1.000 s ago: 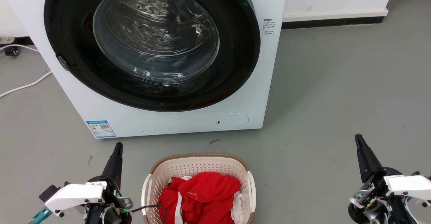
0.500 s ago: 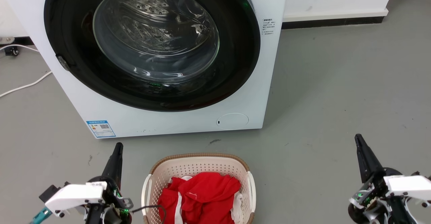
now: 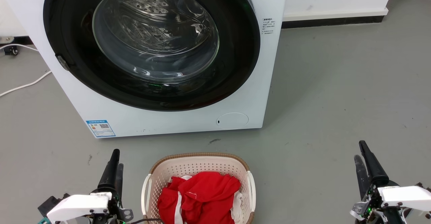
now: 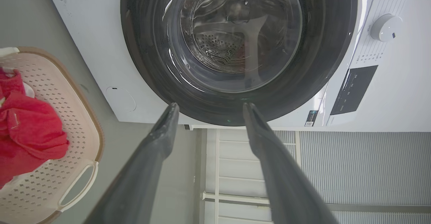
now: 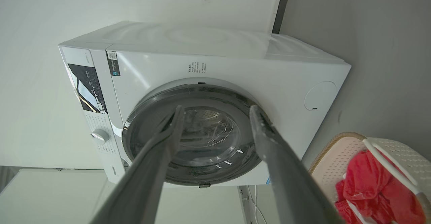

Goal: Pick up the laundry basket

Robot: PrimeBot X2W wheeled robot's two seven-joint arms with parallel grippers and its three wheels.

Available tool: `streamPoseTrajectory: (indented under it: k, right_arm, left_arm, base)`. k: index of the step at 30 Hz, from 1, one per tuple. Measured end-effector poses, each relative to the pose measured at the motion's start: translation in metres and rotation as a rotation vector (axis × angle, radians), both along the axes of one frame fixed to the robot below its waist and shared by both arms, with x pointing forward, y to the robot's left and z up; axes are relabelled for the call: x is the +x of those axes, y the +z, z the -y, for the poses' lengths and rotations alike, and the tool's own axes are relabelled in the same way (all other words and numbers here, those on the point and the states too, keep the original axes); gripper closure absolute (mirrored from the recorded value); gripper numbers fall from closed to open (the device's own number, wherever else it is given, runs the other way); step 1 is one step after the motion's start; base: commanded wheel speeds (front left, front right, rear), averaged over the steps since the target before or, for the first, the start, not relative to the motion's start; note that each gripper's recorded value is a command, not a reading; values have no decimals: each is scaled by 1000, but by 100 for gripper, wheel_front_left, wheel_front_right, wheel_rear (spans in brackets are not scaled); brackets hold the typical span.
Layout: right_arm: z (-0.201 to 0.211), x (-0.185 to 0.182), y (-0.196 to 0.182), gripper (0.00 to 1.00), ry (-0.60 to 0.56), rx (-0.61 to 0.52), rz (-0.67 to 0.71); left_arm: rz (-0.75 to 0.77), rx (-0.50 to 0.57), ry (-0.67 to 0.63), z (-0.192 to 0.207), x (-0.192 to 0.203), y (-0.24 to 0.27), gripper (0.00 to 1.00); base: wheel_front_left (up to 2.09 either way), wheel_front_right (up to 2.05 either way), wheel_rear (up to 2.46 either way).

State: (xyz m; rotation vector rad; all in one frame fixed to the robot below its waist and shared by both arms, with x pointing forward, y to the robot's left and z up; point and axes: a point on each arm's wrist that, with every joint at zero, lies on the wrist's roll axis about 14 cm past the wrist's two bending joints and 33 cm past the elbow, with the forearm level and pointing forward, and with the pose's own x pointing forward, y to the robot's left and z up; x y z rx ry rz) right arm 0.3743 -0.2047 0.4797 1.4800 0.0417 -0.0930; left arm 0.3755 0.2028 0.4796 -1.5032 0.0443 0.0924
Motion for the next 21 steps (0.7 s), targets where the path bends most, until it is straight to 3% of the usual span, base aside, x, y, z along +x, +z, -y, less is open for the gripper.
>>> streamPoseTrajectory:
  k: [21]
  right_arm:
    - [-10, 1, 24, 0, 42, -510, 59]
  left_arm:
    - [24, 414, -1, 2, 6, 20, 0]
  base:
    - [0, 0, 0]
